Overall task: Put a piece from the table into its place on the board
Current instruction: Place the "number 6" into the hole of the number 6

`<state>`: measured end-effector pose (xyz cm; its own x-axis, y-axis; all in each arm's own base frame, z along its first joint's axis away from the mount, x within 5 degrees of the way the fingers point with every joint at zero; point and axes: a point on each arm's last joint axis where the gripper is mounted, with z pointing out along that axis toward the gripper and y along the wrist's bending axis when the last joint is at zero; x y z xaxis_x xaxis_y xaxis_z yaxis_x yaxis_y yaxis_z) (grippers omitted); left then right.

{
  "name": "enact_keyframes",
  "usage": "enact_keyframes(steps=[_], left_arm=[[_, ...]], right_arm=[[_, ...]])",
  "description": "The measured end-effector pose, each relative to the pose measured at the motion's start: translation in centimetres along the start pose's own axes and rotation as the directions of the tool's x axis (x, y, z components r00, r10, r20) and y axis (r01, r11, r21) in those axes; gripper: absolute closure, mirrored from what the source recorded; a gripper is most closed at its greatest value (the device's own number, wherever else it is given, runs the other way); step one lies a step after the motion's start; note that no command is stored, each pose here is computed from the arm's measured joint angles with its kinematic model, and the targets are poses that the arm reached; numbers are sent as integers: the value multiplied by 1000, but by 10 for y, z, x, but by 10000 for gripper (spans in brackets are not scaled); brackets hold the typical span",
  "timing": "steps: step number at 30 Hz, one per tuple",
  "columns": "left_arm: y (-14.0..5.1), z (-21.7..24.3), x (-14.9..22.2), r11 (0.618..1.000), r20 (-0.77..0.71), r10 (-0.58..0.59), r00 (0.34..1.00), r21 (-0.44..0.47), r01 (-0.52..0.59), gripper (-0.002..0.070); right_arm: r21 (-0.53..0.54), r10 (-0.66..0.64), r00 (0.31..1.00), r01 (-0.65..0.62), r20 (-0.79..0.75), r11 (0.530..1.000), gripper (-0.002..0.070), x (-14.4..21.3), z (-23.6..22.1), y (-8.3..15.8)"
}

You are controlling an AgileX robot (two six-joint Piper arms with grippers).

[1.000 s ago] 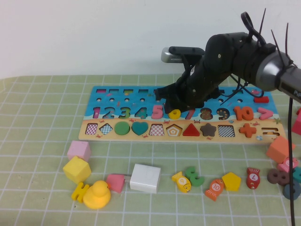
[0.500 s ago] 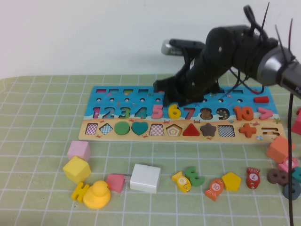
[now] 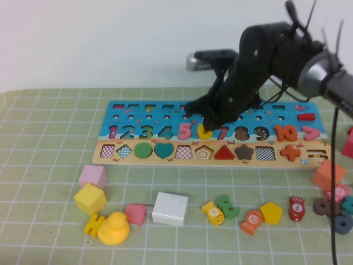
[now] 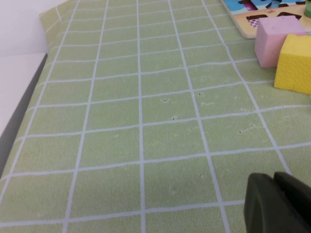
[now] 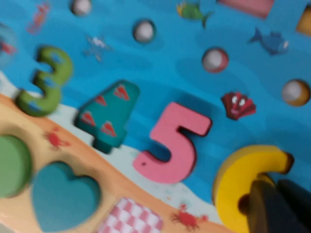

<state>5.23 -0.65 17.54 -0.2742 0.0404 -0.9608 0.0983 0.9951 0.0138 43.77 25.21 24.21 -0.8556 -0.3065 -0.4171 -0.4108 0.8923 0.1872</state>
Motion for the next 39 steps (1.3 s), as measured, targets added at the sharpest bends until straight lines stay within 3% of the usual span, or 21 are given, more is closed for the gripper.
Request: enact_keyframes(steps=[13, 25, 39], left_arm=[[0, 0, 0, 1000, 0, 0, 1000, 0, 0, 677], [0, 0, 0, 1000, 0, 0, 1000, 0, 0, 677], [0, 0, 0, 1000, 0, 0, 1000, 0, 0, 677]], right_arm=[[-13, -4, 1000, 3, -21, 1000, 677, 1, 7, 0], [-46, -25, 997, 29, 76, 999, 677, -15, -14, 10], [-66, -80, 997, 81, 21, 994, 677, -9, 18, 11]])
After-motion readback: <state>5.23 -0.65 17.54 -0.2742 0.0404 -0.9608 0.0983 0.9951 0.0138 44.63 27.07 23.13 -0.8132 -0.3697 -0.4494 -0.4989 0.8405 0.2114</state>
